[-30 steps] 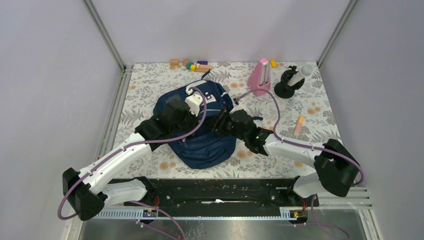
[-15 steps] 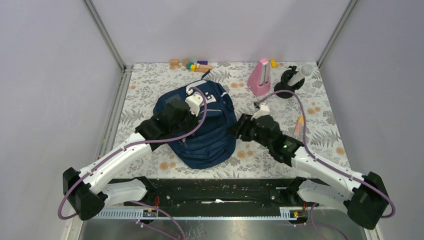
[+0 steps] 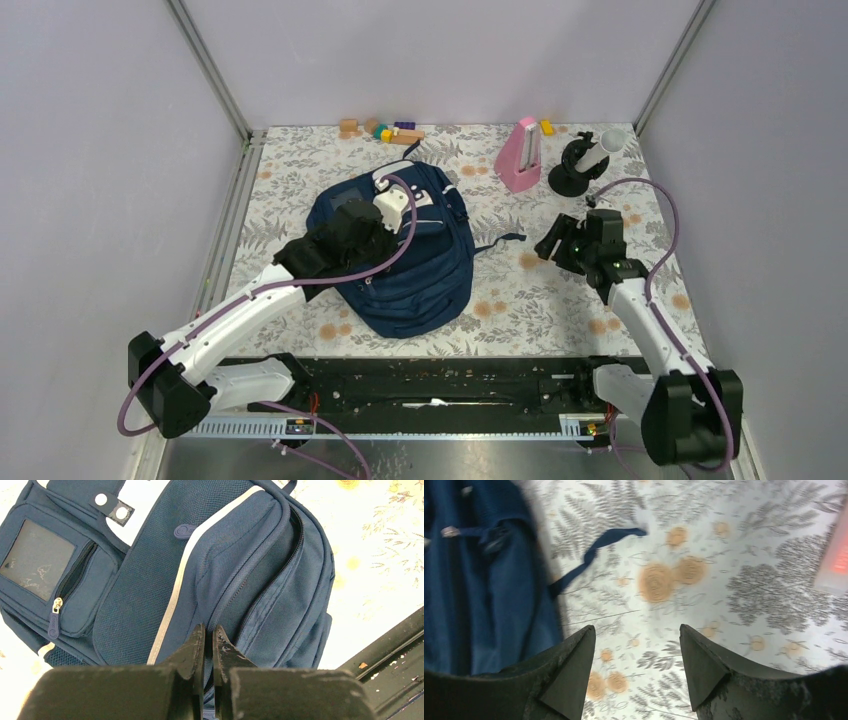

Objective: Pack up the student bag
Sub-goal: Move the stationery to the center of the board.

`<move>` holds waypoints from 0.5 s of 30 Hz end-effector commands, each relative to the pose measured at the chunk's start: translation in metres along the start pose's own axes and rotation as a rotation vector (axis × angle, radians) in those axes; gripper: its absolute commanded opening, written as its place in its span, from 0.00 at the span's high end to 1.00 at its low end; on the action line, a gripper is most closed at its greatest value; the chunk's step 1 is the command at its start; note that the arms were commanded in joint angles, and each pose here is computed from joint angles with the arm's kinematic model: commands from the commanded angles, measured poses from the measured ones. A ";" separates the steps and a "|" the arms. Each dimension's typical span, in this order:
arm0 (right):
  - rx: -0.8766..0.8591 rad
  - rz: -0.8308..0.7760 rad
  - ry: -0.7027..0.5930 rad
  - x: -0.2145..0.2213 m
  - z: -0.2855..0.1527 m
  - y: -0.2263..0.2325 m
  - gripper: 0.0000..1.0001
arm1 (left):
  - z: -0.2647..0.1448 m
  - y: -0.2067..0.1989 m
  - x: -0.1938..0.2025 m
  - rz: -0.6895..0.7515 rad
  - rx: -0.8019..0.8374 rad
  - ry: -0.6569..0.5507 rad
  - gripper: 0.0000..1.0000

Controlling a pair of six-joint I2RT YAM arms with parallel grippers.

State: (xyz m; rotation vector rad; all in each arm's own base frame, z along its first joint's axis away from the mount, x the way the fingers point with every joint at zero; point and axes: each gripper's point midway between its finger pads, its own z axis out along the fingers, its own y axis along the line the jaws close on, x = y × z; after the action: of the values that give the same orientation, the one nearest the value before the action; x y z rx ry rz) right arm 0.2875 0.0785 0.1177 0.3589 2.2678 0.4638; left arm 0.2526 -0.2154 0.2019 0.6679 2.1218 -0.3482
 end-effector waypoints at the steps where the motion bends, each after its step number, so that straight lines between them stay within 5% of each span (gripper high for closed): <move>1: 0.053 0.027 0.059 -0.005 0.009 -0.032 0.31 | -0.007 -0.005 -0.034 -0.021 0.019 -0.106 1.00; 15: 0.376 0.089 0.152 -0.039 0.038 -0.142 0.33 | -0.017 -0.005 -0.040 -0.018 0.030 -0.139 1.00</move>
State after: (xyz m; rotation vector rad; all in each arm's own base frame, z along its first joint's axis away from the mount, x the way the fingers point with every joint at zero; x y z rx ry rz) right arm 0.3178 -0.0326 0.0555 0.6591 2.4671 0.2126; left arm 0.2526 -0.2159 0.2008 0.6708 2.1245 -0.3478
